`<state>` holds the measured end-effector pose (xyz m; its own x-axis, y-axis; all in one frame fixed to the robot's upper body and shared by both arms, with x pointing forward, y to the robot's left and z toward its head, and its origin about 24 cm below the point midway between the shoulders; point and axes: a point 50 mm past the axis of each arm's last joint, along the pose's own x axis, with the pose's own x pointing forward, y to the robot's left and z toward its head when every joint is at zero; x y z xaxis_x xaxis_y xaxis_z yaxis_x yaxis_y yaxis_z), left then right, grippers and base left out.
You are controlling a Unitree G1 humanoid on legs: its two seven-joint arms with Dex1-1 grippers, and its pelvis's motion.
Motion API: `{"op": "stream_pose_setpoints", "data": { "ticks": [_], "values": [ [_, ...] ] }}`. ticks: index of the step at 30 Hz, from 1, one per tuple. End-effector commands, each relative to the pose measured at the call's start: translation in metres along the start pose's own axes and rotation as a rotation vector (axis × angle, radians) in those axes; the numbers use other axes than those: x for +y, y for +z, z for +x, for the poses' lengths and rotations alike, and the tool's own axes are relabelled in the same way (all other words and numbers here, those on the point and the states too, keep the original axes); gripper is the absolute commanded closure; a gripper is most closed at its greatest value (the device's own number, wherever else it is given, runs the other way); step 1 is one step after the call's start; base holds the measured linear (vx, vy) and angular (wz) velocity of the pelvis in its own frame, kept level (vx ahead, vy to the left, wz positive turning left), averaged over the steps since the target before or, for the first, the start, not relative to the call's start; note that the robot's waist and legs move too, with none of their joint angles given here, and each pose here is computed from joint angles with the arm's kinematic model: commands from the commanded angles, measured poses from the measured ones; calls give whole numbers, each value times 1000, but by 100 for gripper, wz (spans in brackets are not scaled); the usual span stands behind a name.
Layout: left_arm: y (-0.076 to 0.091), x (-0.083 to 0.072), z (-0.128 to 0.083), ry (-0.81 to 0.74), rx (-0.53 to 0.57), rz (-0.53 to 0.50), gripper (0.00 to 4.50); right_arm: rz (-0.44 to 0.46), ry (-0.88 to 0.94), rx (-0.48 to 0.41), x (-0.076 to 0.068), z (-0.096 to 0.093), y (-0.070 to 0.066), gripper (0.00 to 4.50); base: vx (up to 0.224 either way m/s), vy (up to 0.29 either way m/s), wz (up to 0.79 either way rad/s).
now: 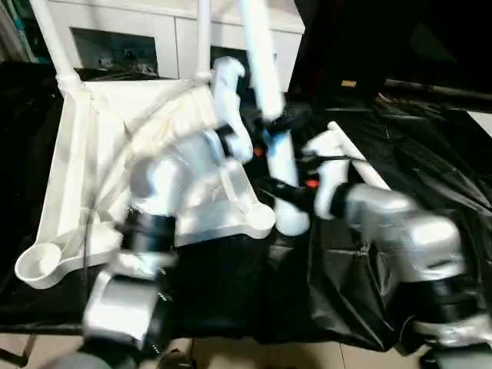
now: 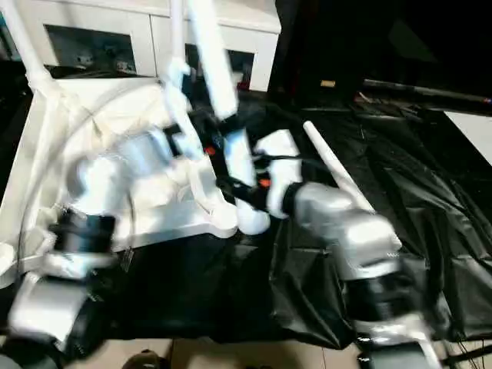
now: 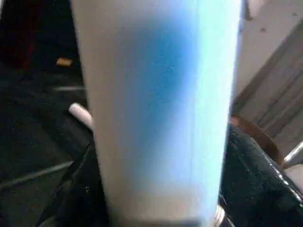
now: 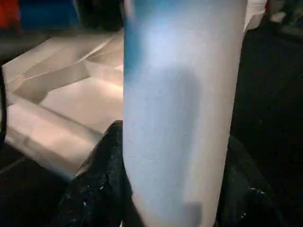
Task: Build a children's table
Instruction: Pick table leg
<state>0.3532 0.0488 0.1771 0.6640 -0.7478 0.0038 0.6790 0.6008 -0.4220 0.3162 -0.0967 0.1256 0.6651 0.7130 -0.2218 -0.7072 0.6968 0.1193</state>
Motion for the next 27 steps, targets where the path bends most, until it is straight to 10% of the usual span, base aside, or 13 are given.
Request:
{"op": "stream_pose_setpoints", "data": {
  "ticks": [1,14,16,27],
  "values": [
    [1,5,3,92,-11,-6,164,-38,-55,-30,-5,1,8,265,0,0,0],
    [12,16,-4,198,-123,-50,256,-58,-101,-83,-4,6,10,265,0,0,0],
    [14,15,-5,177,-124,-48,258,-33,-81,-93,-4,5,11,195,0,0,0],
    [24,-16,-22,-434,21,-55,264,130,279,-59,-8,-37,11,149,0,0,0]
  ]
}}
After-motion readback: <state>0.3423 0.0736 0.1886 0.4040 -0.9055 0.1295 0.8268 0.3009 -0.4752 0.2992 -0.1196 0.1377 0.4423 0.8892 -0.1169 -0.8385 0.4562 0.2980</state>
